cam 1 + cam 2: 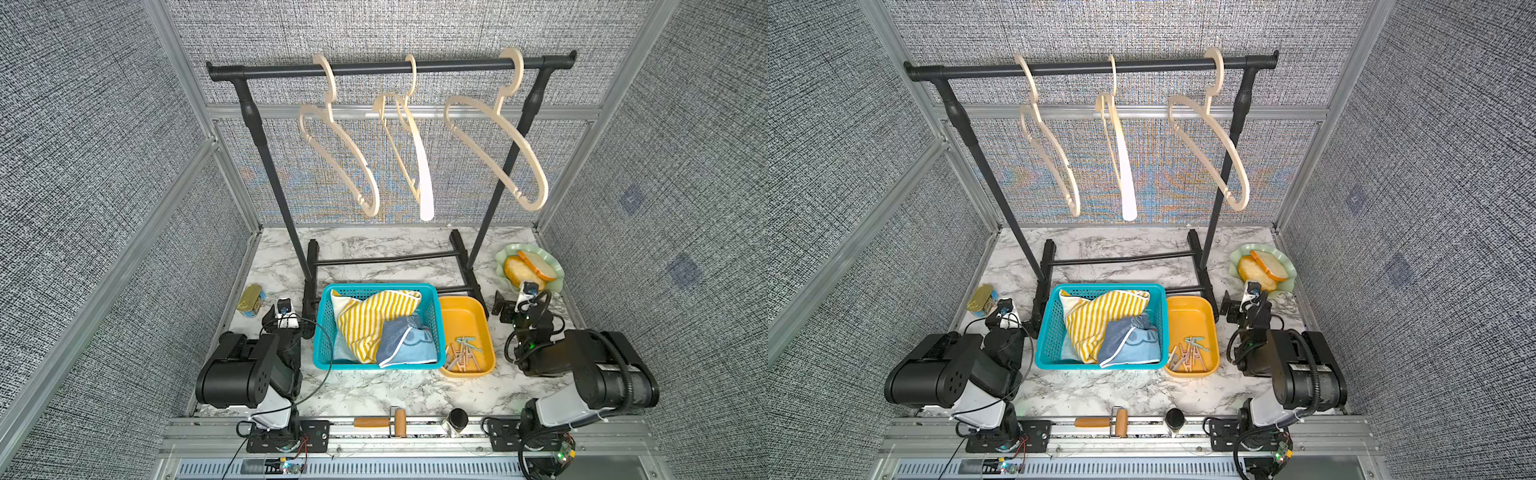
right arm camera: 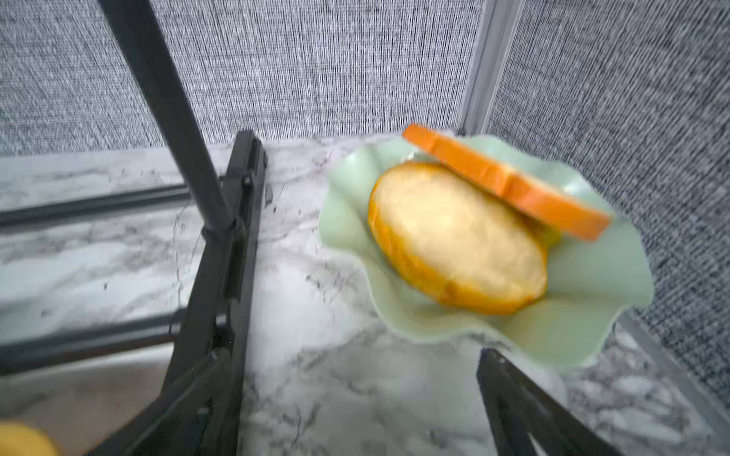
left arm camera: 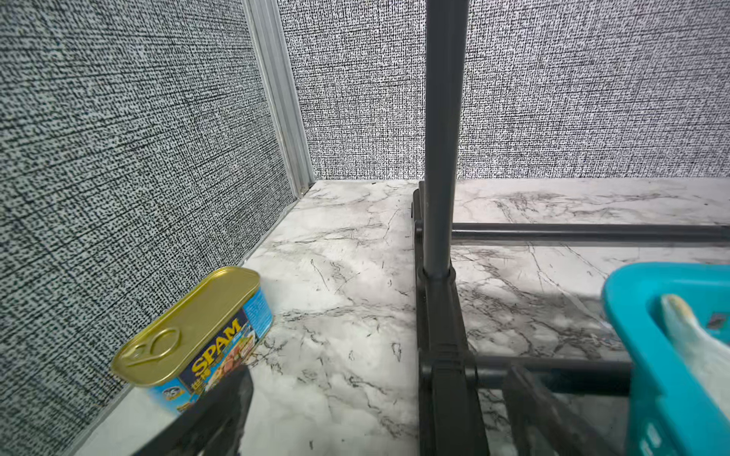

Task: Remove the clothespins securing towels to the hanger
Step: Reset both arms

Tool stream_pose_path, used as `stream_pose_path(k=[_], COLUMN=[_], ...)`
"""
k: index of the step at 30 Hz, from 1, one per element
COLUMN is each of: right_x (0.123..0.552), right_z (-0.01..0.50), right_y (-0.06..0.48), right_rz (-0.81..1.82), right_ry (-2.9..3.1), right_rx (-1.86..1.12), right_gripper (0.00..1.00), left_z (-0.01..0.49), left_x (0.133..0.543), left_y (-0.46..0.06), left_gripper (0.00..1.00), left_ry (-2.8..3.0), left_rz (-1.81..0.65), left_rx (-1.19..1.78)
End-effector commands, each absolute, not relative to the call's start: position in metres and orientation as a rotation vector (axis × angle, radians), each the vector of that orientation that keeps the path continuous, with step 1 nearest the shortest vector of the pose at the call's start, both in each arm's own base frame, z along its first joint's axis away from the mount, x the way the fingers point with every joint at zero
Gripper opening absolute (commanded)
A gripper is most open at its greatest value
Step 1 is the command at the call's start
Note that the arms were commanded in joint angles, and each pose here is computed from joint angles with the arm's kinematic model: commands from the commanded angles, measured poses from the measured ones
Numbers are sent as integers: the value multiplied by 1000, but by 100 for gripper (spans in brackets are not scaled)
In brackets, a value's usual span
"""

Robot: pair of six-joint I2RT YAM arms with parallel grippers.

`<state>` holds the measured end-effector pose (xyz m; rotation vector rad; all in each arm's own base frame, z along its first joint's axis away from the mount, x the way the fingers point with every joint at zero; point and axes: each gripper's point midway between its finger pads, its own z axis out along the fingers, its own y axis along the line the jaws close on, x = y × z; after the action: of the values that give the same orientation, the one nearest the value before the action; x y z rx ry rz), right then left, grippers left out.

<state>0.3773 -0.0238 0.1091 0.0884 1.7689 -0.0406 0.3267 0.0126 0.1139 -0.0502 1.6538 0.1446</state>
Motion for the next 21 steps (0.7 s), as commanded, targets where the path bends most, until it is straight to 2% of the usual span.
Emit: stream_pose_path(k=[1, 8, 21], right_x=[380, 385, 385], right_z=[101, 100, 99], right_y=[-3, -6, -7], right_rz=[21, 21, 19], right_ry=[1824, 1835, 1840], right_rx=[-32, -13, -8], right_gripper=[99, 99, 99], left_z=[139, 128, 130], left_x=[335, 360, 359], left_y=[15, 9, 9], left_gripper=[99, 100, 99], left_ry=[1570, 1662, 1648], left_rz=[135, 133, 134], left_rx=[-87, -43, -37])
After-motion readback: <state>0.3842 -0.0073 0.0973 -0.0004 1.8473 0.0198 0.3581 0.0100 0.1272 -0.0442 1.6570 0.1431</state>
